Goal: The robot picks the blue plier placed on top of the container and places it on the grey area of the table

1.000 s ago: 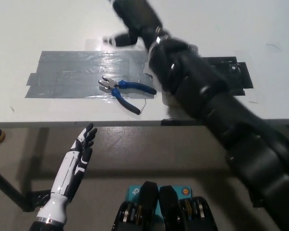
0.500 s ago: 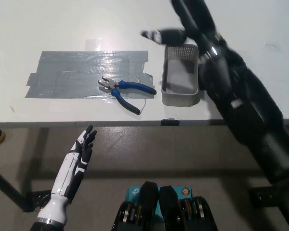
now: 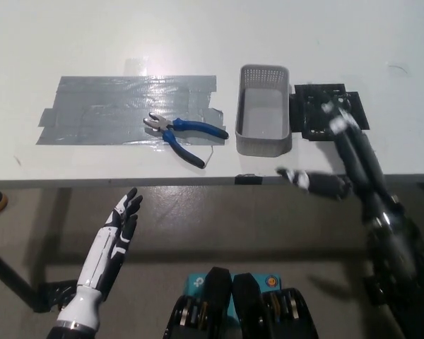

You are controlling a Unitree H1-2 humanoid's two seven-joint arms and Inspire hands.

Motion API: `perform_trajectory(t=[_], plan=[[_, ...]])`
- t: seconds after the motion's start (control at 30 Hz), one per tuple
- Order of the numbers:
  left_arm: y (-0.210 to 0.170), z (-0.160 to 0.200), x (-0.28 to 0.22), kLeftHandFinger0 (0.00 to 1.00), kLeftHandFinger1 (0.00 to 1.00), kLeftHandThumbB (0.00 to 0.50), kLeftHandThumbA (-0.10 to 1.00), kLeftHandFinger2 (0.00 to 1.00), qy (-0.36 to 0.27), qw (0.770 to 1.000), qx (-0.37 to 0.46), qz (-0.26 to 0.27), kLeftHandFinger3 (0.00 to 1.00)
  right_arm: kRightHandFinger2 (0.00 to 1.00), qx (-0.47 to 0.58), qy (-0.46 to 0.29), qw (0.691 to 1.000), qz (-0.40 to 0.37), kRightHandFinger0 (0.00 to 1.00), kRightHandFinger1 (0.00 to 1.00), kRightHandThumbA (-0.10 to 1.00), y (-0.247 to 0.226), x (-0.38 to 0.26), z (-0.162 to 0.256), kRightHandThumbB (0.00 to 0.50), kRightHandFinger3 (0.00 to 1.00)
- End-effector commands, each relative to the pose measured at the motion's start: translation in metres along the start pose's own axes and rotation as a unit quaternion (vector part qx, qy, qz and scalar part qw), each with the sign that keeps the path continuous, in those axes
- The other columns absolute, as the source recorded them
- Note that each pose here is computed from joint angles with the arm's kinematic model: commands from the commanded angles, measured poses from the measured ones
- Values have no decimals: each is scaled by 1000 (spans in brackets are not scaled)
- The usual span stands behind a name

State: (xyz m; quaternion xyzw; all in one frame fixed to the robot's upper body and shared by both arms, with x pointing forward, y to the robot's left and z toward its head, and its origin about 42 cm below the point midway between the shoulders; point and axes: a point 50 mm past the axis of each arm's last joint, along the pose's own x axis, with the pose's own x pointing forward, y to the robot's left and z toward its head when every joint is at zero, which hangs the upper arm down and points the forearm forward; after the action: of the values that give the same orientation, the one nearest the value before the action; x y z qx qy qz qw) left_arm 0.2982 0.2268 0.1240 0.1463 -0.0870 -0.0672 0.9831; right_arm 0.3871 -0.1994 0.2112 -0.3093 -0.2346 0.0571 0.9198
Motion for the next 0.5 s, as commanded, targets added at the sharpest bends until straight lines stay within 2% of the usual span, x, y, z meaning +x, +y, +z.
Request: perform_trajectory(t=[0.0,0.07,0.13,0.2,0.27,0.3,0.33,0.4,0.47], plan=[[15,22,19,1000,1000,0,1000,1000,-64,996,19,56,1000,1000,285,-256,919,-92,1000,1000,998,-112,-92,162,217,1000],[15,22,18,1000,1000,0,1000,1000,-66,996,17,57,1000,1000,278,-217,931,-94,1000,1000,981,-93,-95,143,214,1000],[14,22,16,1000,1000,0,1000,1000,-66,996,15,54,1000,1000,290,-164,938,-92,1000,1000,966,-76,-97,124,232,1000],[14,21,14,1000,1000,2,1000,1000,-64,996,16,54,1000,1000,298,-126,942,-92,1000,1000,977,-63,-94,102,154,1000],[14,20,11,1000,1000,1,1000,1000,-61,996,16,55,1000,1000,311,-89,941,-96,1000,1000,968,-49,-91,77,118,1000],[15,19,8,1000,1000,0,1000,1000,-63,996,14,57,1000,1000,306,-47,946,-95,1000,1000,974,-36,-89,59,102,1000],[15,18,8,1000,1000,0,1000,1000,-63,996,16,57,1000,1000,293,-27,952,-88,1000,1000,980,-28,-87,44,51,1000],[13,18,3,1000,1000,2,1000,1000,-59,997,12,58,1000,1000,281,29,957,-70,1000,1000,996,-11,-91,15,37,1000],[14,16,-2,1000,1000,3,1000,1000,-54,997,14,62,1000,1000,297,77,950,-50,1000,1000,946,3,-95,-7,55,1000]])
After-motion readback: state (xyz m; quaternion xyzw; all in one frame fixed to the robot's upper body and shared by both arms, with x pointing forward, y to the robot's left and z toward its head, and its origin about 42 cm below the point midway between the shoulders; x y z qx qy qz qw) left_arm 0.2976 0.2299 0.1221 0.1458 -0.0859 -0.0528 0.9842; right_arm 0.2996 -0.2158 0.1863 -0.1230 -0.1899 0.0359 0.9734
